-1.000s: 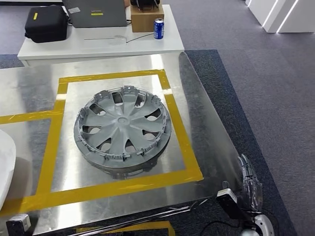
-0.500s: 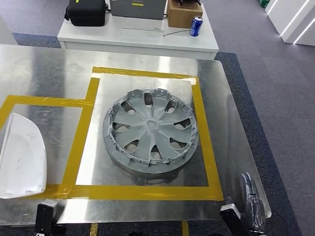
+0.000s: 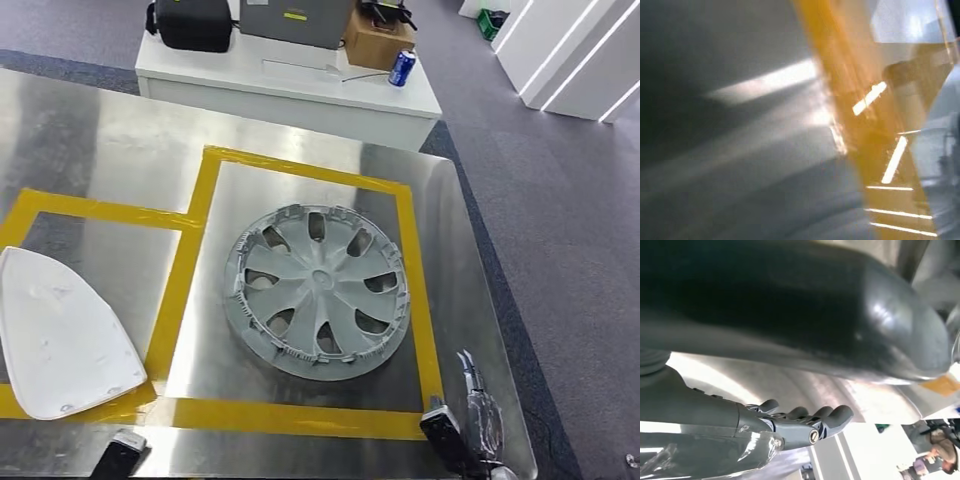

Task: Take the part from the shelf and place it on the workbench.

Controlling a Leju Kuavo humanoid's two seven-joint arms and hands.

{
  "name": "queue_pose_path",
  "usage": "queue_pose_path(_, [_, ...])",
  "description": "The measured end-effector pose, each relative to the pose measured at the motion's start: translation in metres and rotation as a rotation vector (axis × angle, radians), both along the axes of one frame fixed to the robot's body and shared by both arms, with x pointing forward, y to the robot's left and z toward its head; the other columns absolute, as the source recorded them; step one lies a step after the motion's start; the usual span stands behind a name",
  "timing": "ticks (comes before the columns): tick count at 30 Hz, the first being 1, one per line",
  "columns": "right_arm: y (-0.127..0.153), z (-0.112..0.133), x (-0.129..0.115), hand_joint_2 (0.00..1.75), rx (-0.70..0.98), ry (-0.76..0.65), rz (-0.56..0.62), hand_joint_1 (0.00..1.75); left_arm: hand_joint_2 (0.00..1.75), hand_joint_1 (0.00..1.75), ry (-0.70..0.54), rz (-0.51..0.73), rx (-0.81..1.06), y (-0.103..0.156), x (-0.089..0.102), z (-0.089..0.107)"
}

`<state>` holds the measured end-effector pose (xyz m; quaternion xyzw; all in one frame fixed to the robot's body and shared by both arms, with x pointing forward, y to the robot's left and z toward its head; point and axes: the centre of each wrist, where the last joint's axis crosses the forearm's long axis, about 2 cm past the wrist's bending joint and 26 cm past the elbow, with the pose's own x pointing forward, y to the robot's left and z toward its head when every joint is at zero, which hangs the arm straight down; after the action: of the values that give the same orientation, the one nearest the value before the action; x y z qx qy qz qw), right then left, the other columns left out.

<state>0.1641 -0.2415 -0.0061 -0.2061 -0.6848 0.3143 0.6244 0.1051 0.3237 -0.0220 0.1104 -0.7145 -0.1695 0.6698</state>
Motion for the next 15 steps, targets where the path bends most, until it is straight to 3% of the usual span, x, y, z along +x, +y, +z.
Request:
queue_pose_path(4, [-0.019, -0.001, -0.001, 0.0, -0.033, -0.016, -0.04, 0.0, 1.75, 0.0, -0.005, -0.067, -0.04, -0.033, 0.015, -0.004])
queue_pose_path(6, [-0.032, 0.003, 0.002, 0.0, -0.05, -0.039, -0.071, 0.0, 1.75, 0.0, -0.009, -0.075, -0.048, -0.04, 0.027, -0.001])
queue_pose_path(12, [-0.015, -0.002, -0.012, 0.0, -0.014, -0.008, -0.041, 0.0, 1.75, 0.0, -0.046, -0.033, 0.009, -0.019, 0.056, 0.007])
queue_pose_path(15, [-0.014, 0.0, -0.008, 0.0, -0.012, -0.023, -0.037, 0.0, 1.75, 0.0, 0.001, -0.024, 0.014, -0.015, 0.04, -0.002])
